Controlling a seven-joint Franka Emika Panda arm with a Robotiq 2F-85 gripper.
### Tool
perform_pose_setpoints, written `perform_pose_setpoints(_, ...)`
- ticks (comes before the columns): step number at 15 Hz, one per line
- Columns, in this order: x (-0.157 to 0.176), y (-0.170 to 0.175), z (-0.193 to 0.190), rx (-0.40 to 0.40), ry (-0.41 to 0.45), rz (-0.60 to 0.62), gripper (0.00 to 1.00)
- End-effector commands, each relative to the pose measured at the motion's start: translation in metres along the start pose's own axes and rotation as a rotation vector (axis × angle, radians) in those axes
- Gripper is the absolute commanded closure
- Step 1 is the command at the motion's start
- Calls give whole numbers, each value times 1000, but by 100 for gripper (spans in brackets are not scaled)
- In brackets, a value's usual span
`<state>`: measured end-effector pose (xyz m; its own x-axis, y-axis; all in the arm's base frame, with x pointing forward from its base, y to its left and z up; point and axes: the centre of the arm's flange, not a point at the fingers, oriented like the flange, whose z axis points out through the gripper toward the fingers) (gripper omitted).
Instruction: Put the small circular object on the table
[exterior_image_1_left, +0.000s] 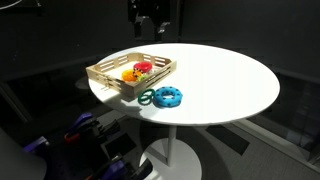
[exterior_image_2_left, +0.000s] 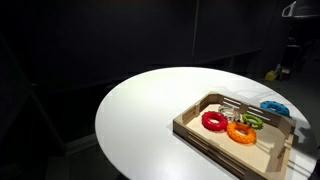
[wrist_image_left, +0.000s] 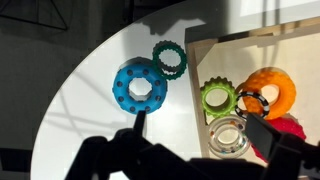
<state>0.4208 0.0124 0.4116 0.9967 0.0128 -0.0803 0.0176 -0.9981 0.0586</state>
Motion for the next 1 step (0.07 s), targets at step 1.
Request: perform_pose_setpoints(1,0,0,0,0,0,0,0)
